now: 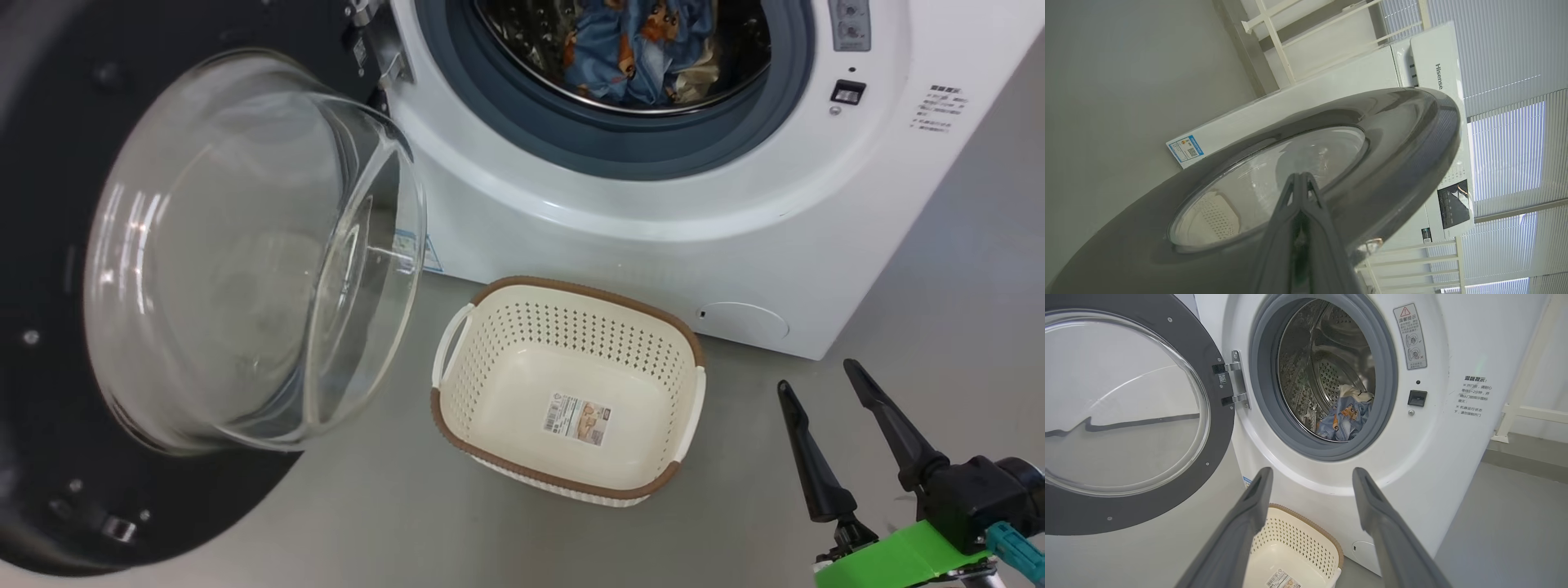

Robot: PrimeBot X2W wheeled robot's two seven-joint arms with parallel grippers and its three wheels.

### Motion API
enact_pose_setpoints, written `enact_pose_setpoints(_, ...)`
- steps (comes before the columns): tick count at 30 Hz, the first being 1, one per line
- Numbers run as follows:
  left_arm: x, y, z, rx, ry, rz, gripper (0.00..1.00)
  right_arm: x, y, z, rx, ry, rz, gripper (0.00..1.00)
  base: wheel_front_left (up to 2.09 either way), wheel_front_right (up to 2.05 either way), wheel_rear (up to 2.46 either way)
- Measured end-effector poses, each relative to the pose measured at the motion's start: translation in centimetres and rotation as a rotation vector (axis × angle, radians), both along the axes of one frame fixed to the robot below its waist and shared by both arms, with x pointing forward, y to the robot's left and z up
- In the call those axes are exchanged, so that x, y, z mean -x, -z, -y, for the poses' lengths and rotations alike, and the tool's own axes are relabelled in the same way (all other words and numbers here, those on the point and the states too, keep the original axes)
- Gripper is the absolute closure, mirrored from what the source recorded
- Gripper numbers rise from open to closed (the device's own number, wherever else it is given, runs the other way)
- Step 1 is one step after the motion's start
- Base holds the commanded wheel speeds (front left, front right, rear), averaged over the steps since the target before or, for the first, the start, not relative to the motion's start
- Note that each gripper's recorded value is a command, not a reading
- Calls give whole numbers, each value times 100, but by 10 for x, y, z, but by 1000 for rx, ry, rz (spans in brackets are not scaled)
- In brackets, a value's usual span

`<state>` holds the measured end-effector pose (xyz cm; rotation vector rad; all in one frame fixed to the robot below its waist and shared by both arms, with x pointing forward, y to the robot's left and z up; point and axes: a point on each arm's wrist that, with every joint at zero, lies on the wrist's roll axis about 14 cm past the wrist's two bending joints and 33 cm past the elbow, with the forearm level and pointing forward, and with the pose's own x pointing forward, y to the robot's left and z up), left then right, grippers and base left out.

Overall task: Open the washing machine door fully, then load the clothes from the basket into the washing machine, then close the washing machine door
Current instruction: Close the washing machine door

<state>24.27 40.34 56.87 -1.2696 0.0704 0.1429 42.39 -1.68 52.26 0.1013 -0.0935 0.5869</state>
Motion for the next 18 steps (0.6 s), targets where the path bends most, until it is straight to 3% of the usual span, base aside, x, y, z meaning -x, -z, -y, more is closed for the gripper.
enact_pose_setpoints(18, -23, -1, 101, 65, 341, 62, 100, 19, -13, 37, -18, 124, 28, 0, 0, 0, 0)
